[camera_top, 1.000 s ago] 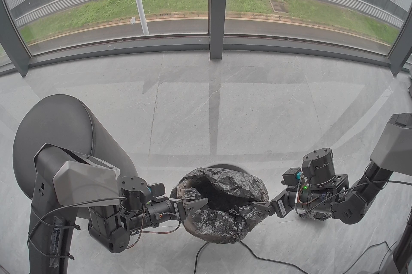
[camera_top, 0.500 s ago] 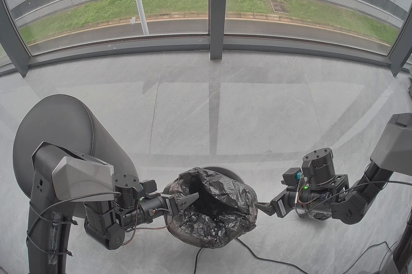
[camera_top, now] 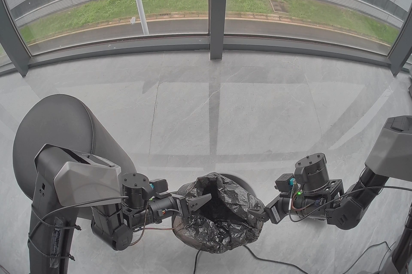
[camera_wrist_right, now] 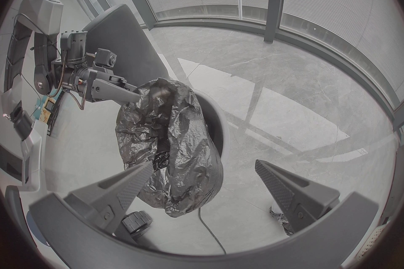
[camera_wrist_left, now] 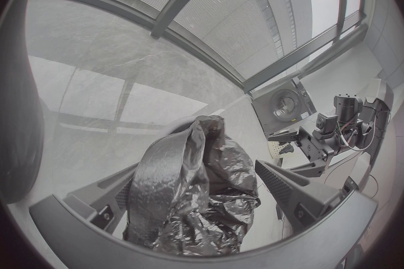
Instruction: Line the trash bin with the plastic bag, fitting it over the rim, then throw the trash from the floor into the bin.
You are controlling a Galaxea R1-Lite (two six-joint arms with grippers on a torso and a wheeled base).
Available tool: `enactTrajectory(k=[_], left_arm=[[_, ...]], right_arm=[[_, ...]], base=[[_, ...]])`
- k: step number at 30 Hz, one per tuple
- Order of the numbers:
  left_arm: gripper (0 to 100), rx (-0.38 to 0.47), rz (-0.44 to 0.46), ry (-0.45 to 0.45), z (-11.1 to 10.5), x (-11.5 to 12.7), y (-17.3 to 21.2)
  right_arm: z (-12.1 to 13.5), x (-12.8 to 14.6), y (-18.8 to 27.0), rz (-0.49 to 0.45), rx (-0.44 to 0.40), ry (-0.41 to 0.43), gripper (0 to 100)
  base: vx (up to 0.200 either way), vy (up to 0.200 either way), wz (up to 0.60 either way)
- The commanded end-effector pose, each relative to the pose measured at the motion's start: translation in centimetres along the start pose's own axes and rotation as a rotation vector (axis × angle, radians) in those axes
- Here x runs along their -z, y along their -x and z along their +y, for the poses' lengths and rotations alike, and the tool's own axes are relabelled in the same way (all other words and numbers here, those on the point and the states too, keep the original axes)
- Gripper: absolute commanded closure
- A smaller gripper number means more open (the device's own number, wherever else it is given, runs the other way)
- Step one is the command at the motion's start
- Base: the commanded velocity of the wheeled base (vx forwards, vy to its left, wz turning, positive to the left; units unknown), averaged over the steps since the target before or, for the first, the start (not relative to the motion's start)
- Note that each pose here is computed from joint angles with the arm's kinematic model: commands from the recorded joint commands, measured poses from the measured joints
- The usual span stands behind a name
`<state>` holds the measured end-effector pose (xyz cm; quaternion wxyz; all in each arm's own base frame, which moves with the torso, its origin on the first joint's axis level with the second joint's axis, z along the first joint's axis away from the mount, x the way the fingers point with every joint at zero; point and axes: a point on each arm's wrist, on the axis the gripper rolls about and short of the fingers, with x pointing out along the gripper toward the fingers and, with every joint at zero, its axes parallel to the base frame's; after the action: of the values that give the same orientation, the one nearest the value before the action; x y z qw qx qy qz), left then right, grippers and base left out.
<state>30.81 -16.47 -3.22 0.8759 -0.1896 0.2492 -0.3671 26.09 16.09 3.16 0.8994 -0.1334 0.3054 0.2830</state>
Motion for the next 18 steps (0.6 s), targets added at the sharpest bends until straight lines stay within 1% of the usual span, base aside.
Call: enactTrajectory(k=[1,8,15,16,17,18], left_arm=[[0,0.028,-0.020,-0.016,-0.8,-0.7,0.1],[0,0.040,-0.062,-0.030,-1.6,-2.3,1.0],[0,0.029,-0.067,-0.028,-1.4,-2.5,1.4],[0,0.022,-0.066,-0.033,-1.2,-2.4,1.5],[0,0.020,-0.066,-0.032,-1.2,-2.4,1.5],[0,0.010,-0.062,-0.030,-1.0,-2.2,1.6]], right_arm=[[0.6,-0.1,0.0,-0.001,-0.015,0.010,0],[0.5,-0.3,0.1,-0.012,-0.014,0.010,0],[0.5,-1.1,-0.2,-0.041,-0.012,0.024,0],[0.3,-1.9,-0.5,-0.069,-0.004,0.054,0],[0.2,-1.9,-0.5,-0.070,-0.003,0.056,0],[0.0,-2.3,-0.8,-0.080,0.004,0.092,0]], base=[[0.000,0.000,0.00],[0.000,0.000,0.00],[0.000,0.000,0.00],[0.000,0.000,0.00],[0.000,0.000,0.00],[0.000,0.000,0.00]])
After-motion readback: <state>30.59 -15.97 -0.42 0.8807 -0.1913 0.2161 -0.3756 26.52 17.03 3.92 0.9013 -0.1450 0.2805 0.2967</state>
